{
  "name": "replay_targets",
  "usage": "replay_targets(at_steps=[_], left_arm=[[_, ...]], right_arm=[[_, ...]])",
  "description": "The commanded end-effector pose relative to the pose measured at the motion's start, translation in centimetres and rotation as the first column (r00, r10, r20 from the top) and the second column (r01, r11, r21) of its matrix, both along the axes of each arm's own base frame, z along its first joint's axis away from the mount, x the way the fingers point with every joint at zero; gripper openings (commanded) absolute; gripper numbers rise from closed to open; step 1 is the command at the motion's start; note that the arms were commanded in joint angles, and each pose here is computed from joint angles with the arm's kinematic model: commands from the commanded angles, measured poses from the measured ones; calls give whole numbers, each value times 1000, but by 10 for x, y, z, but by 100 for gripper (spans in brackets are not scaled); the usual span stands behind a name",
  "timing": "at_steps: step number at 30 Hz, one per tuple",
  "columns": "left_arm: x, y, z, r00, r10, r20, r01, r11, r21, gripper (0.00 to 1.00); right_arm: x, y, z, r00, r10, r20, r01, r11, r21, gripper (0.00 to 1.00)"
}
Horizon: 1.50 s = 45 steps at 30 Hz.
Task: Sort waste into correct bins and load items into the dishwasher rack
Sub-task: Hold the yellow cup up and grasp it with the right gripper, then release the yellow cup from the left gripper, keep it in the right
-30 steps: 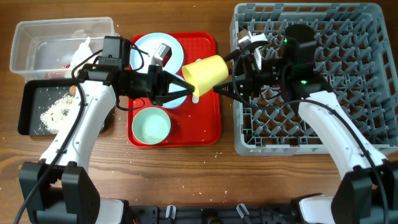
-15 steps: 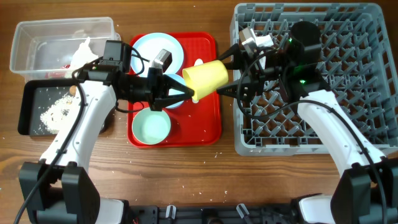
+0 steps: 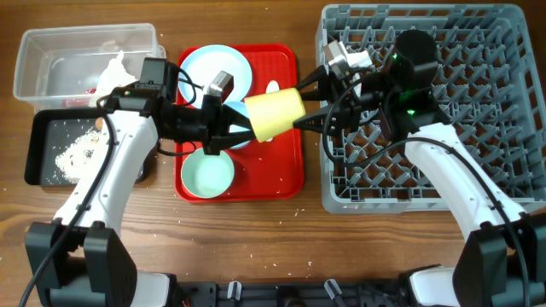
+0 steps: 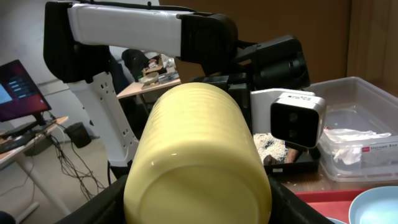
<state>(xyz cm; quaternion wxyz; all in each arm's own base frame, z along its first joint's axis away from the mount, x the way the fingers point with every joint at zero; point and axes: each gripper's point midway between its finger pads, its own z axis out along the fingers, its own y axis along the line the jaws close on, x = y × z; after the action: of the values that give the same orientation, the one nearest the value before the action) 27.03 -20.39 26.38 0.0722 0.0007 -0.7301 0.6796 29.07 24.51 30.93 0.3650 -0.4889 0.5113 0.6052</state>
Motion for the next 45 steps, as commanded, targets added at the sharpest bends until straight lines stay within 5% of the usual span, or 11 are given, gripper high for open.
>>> replay_targets(at_steps=[1,16,37,45], left_arm=[[-2,-1,-1,999,-5,52,3,999,33,4],[3,2,-23,997,11,74,-23,987,160,9],[18,17,-22,989,57,136,-78,985,151,13],[28,15,-5,967,60,247,-76,996,55,16]], right_arm=[[-11,2,-1,997,76,-17,-76,997,2,48],[-21,12,-6,989,112,-92,-114,993,-10,47],[-20,13,-9,987,101,-128,-104,994,-19,46],[-21,21,-11,986,91,-141,-96,995,-29,46]])
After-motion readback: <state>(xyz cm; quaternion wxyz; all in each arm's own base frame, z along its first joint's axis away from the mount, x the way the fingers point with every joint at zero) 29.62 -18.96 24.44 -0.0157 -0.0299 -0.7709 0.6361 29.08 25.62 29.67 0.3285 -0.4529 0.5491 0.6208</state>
